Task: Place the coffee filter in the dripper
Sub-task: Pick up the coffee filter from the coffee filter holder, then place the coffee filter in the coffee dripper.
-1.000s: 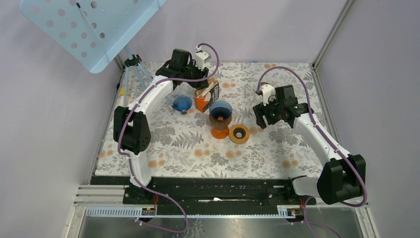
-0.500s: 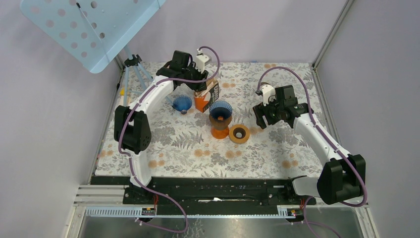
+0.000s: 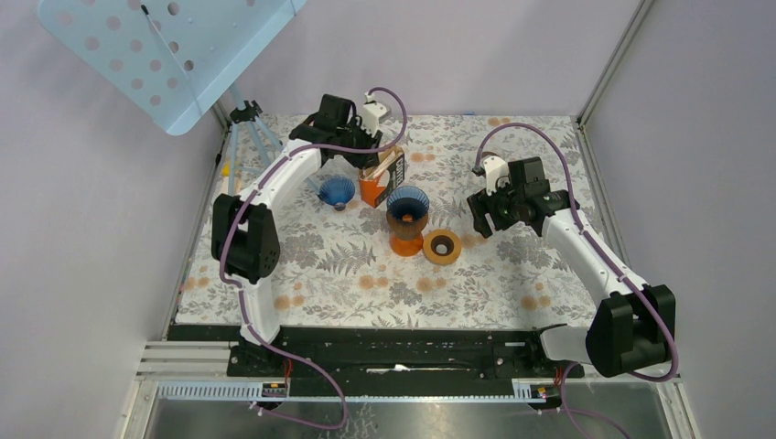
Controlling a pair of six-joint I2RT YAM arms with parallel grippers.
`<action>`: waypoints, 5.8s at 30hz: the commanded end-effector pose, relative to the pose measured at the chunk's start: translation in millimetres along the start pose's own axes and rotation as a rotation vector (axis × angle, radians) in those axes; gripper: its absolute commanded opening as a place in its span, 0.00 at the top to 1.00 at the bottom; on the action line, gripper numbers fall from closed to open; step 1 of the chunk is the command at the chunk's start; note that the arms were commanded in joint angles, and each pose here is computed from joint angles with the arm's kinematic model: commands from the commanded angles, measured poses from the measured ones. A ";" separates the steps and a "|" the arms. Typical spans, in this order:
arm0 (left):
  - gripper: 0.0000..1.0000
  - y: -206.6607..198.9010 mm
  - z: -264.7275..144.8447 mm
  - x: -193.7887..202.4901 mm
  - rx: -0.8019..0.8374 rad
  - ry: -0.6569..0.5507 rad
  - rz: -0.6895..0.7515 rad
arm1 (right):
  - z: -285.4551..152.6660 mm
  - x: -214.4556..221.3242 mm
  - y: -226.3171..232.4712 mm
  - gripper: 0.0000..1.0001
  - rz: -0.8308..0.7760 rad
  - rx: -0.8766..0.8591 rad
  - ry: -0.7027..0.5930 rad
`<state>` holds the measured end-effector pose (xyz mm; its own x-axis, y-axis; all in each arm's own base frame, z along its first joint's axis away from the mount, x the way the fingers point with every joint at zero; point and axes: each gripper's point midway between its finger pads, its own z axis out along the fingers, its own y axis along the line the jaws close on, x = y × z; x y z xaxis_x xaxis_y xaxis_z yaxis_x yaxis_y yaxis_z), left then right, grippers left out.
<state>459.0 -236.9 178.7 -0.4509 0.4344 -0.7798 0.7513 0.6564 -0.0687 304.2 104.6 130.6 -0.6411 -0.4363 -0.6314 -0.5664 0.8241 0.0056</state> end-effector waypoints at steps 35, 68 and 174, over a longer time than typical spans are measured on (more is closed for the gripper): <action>0.76 0.4 -15.6 -44.9 -0.010 -0.083 0.007 | -2.2 -6.3 0.3 0.21 -0.009 -0.001 -0.014; 1.00 -10.4 -55.2 -92.9 -0.020 -0.197 0.083 | -18.8 -30.2 -5.9 0.21 -0.056 0.021 -0.050; 0.67 -221.9 -204.3 -75.0 0.845 -0.478 -0.157 | -154.8 -194.9 177.4 1.00 0.077 -1.057 -0.618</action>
<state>233.3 -288.6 361.9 -0.5128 -0.0085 -0.8585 0.8581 0.0250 -0.5129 252.1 282.3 362.6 -0.5384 0.0612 -0.8405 -0.8392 0.0514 0.5414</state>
